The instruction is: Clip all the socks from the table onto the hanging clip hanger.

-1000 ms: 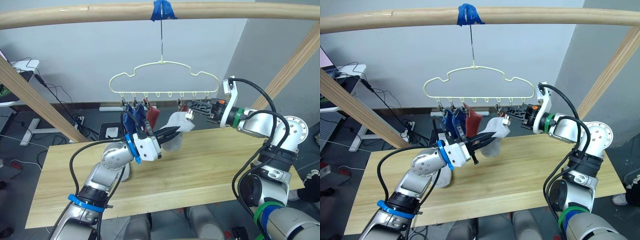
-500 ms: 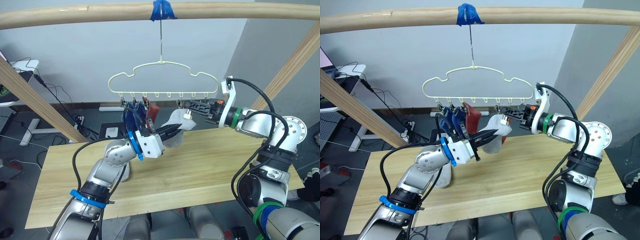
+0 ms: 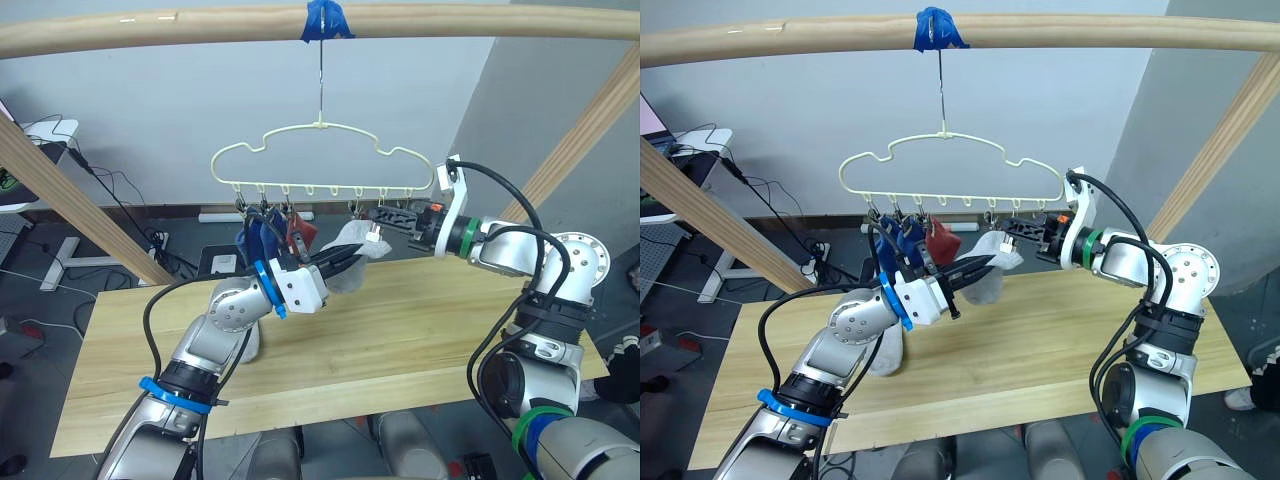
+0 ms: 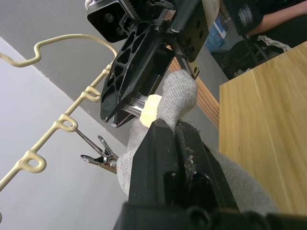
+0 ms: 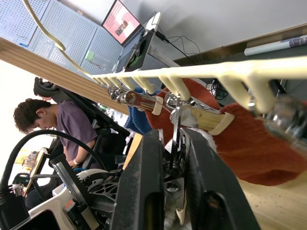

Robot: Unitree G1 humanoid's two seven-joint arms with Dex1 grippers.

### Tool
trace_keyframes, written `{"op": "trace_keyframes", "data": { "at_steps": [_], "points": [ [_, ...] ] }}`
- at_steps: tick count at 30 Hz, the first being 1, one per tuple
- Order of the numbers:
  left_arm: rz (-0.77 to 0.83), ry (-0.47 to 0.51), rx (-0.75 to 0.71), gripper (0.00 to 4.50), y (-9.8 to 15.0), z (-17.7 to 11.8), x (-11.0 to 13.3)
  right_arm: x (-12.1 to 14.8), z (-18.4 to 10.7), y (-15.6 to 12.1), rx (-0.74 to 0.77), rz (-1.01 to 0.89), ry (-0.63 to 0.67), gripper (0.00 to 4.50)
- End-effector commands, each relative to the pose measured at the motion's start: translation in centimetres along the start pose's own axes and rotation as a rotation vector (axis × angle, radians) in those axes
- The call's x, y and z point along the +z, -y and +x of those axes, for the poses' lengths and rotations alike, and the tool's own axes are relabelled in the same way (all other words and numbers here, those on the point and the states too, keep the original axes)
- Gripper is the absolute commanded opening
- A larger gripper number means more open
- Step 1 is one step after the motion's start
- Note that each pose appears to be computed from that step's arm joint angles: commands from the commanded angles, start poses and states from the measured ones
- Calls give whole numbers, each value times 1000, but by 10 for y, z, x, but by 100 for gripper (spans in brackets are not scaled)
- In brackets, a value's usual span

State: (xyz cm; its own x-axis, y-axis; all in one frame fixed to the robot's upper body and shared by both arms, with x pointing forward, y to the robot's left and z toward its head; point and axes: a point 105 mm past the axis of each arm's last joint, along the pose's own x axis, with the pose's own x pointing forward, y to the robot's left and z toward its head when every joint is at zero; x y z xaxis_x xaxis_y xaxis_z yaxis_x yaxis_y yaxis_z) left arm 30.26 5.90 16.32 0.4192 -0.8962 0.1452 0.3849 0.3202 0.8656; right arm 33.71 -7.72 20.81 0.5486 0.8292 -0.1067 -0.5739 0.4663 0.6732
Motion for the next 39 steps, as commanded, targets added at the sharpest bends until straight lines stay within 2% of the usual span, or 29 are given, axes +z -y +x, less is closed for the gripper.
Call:
{"op": "trace_keyframes", "data": {
  "at_steps": [1, 5, 8, 9, 14, 17, 18, 23, 26, 30, 31, 33, 37, 39],
  "points": [
    [34, 46, 19, 0, -8, 5, 11, 7, -3, -12, 49, -31, 39, 185],
    [37, 48, 15, 0, -8, 6, 11, 9, -8, -9, 27, -49, 47, 317],
    [21, 33, 12, 0, -7, 6, 9, 13, -28, -3, -13, -85, 55, 425],
    [16, 28, 8, 0, -6, 7, 8, 13, -36, -1, -31, -103, 55, 448],
    [-12, 21, -1, 0, -2, 9, 5, 9, -67, 1, -79, -179, 39, 448],
    [-146, 28, -12, 58, 2, 14, 3, -7, -95, 14, -254, -337, 5, 450],
    [-185, 27, -14, 92, 3, 14, 3, -10, -99, 17, -298, -398, -3, 450],
    [-380, -11, 4, 229, -2, -1, -4, -4, -96, 25, -431, -612, 142, 450],
    [-512, -33, 35, 319, -12, -16, -5, -7, -91, 25, -461, -699, 202, 450],
    [-750, -11, 40, 431, -24, -38, 8, -17, -79, 17, -459, -762, 292, 450],
    [-786, -7, 36, 450, -26, -43, 13, -15, -78, 14, -466, -765, 338, 433],
    [-825, -6, 27, 450, -27, -49, 19, -13, -77, 12, -478, -764, 394, 397],
    [-887, -16, 45, 450, -33, -64, 32, -11, -63, 4, -503, -853, 446, 253],
    [-895, -29, 54, 450, -33, -69, 35, -11, -56, 4, -523, -872, 469, 253]
  ]
}}
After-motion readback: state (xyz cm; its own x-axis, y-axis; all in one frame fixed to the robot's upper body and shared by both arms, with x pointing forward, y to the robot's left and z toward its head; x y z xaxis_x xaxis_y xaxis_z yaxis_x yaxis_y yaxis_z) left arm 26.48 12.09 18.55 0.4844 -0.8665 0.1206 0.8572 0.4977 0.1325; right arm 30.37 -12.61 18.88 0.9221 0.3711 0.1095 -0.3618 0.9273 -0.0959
